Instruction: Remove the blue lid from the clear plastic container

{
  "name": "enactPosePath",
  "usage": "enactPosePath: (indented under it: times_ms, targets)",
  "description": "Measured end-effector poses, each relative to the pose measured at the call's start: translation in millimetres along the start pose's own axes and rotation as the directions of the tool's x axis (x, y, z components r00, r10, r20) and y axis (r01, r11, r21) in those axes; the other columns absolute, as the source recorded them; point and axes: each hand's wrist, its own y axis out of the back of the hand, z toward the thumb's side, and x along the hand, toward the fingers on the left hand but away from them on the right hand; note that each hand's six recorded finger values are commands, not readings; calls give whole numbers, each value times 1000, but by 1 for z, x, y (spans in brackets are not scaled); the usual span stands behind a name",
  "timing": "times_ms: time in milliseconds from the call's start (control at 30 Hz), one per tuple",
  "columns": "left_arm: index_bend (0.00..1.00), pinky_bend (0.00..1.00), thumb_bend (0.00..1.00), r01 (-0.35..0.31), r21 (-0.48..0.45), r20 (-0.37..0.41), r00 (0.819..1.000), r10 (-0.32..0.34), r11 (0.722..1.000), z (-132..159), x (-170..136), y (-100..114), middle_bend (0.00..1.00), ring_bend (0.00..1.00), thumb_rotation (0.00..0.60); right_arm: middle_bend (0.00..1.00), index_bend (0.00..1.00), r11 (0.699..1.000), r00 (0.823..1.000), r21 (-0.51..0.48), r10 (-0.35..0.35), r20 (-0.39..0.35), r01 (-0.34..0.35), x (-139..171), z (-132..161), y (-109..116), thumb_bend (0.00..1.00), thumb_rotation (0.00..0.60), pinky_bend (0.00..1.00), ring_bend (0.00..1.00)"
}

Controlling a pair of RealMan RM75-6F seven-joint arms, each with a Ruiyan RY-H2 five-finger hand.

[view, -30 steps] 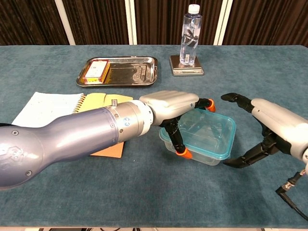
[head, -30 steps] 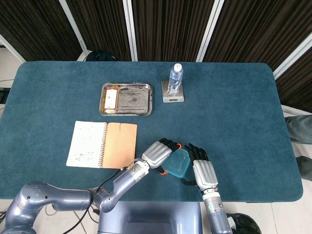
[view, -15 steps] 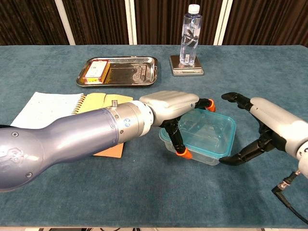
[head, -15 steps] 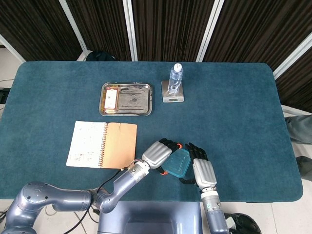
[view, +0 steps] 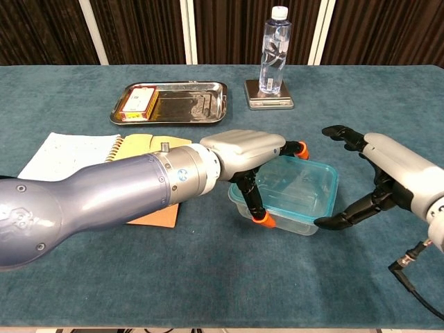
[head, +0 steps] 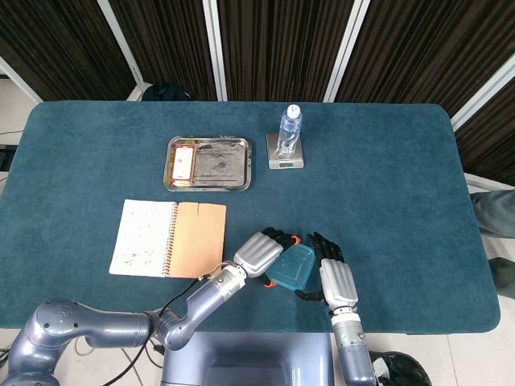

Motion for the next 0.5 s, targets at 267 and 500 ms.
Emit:
enactPosePath:
  times_ms: [267,500]
  targets:
    - [162,465,152,25,1,11,1000,-25,1000,4,0,-3,271,247,600,0,0,999,1000,-48,-20,-7,19,0,1,1,181,600,0,0]
    - [162,474,152,33,8,14,999,-33,999,5,1,-3,273,257,600,0,0,996,999,-77,-40,-7,39,-1,1,4,181,600,0,0]
